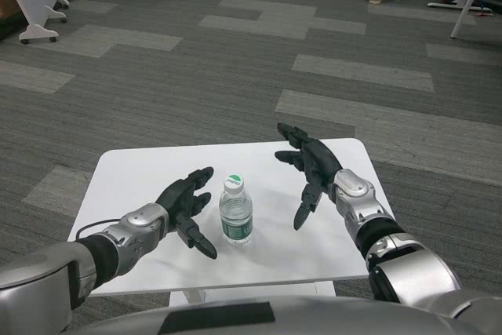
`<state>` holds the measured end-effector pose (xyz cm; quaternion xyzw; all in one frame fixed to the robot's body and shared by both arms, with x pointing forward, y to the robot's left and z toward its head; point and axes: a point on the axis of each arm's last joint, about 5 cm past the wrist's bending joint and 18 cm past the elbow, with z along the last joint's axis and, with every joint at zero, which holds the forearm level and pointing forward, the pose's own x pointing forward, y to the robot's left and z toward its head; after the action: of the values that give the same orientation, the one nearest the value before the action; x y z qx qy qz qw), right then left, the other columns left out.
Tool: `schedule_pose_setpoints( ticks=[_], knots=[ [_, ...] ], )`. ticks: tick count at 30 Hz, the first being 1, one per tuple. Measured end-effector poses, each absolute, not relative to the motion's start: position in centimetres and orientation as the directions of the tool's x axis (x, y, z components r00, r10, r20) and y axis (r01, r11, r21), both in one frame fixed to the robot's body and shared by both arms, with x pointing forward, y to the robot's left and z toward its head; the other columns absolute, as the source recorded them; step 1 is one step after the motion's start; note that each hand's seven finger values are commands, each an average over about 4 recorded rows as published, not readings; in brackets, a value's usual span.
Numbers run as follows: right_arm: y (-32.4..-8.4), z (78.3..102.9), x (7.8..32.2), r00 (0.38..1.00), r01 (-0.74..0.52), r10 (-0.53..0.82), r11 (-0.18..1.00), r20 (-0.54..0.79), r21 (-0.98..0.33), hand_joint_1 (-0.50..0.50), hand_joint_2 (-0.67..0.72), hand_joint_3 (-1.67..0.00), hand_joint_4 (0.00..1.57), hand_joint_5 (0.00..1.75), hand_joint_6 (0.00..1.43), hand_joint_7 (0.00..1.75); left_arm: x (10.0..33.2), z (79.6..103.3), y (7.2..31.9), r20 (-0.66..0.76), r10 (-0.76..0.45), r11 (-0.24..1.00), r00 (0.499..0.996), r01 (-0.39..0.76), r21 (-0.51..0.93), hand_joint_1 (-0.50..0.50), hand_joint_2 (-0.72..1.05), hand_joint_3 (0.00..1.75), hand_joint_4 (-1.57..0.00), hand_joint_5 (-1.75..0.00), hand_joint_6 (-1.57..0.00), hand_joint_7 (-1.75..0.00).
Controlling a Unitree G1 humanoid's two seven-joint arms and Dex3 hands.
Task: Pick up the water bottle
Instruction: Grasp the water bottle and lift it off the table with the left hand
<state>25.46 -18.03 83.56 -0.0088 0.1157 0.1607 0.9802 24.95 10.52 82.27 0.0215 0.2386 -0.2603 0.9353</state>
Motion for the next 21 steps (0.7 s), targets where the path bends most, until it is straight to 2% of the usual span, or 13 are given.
schedule_pose_setpoints(
  ticks=[10, 21],
  knots=[
    [-17.8, 83.3, 25.1, 0.920, -0.320, 0.318, 0.947, -0.229, 0.027, -0.23, 0.72, -0.08, 0.00, 0.68, 0.00, 0.00, 25.7, 83.3, 7.8, -0.398, -0.494, 0.857, 0.773, 0.510, -0.072, 0.50, -0.46, 0.09, 0.00, -0.10, 0.00, 0.00],
    [-17.7, 83.3, 24.9, 0.921, -0.328, 0.326, 0.944, -0.215, 0.024, -0.22, 0.72, -0.08, 0.00, 0.68, 0.00, 0.00, 25.5, 83.4, 6.9, -0.406, -0.525, 0.826, 0.749, 0.563, -0.028, 0.50, -0.46, 0.09, 0.00, -0.10, 0.00, 0.00]
  ],
)
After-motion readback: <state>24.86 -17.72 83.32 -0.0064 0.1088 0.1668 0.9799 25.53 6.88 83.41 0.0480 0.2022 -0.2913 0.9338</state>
